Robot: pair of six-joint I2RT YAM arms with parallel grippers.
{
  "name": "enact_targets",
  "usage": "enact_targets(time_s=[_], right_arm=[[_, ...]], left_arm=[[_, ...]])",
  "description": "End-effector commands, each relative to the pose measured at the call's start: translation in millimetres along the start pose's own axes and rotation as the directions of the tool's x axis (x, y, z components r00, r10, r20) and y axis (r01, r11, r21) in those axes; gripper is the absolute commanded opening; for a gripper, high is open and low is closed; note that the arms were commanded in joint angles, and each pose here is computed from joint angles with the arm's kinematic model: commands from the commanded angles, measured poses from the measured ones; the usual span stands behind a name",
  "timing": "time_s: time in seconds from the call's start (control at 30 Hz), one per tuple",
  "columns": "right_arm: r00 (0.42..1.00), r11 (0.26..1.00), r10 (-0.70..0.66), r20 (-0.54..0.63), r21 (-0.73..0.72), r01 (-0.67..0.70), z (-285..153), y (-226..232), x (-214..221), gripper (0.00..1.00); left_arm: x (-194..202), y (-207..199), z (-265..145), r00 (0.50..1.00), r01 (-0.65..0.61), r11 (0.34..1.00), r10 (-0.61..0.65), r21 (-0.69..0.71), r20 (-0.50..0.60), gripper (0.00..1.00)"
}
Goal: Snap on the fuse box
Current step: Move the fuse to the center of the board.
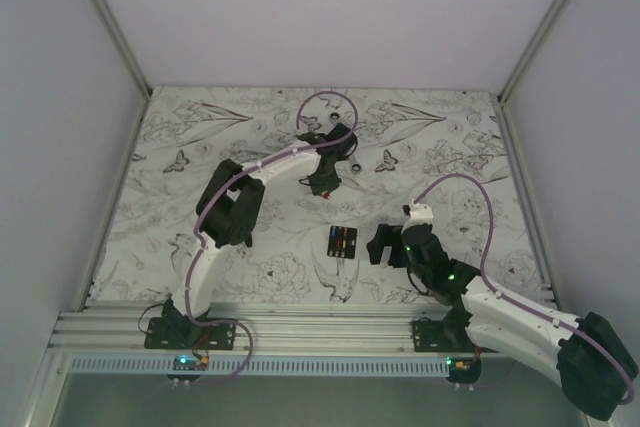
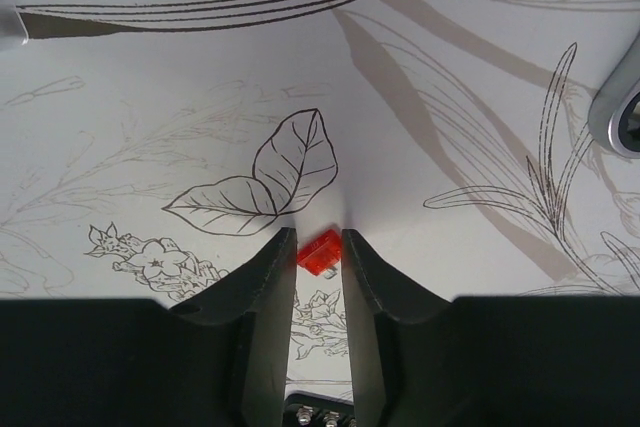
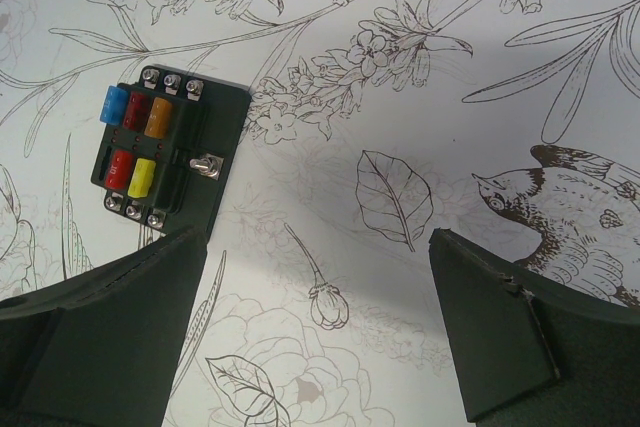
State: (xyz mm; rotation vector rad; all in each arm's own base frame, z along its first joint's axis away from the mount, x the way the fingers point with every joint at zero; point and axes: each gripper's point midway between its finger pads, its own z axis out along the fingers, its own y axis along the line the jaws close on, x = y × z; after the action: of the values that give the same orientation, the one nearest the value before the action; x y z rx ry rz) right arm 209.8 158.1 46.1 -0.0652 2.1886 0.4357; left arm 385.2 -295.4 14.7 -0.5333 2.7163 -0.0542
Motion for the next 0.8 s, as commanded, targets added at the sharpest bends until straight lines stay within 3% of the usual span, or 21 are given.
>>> enact_targets(time_s=[0.0, 0.2, 0.47, 0.77], right_arm=[[0.999, 1.0, 0.009, 0.038, -0.003, -0.009, 1.7, 1.3, -9.4, 0.99], [0.999, 1.0, 0.01, 0.043, -0.004, -0.01, 0.7, 1.3, -10.2, 0.99], [0.999, 1.0, 0.012, 0.044, -0.004, -0.011, -0.6, 1.4, -11.0, 0.99], [0.999, 1.0, 0.015, 0.044, -0.005, -0.015, -2.2, 1.4, -11.6, 0.99]], left_arm=[[38.6, 33.4, 23.3, 0.987, -0.117, 0.985, 0.102, -0.125, -0.122, 0.28], [51.6, 37.8, 20.7, 0.961, -0.231, 0.967, 0.211, -0.105, -0.178, 0.24], [75.6, 45.4, 6.1, 0.814, -0.496, 0.864, 0.498, 0.088, -0.3, 0.2], [57.6, 68.2, -11.9, 0.703, -0.668, 0.737, 0.67, 0.103, -0.238, 0.21]])
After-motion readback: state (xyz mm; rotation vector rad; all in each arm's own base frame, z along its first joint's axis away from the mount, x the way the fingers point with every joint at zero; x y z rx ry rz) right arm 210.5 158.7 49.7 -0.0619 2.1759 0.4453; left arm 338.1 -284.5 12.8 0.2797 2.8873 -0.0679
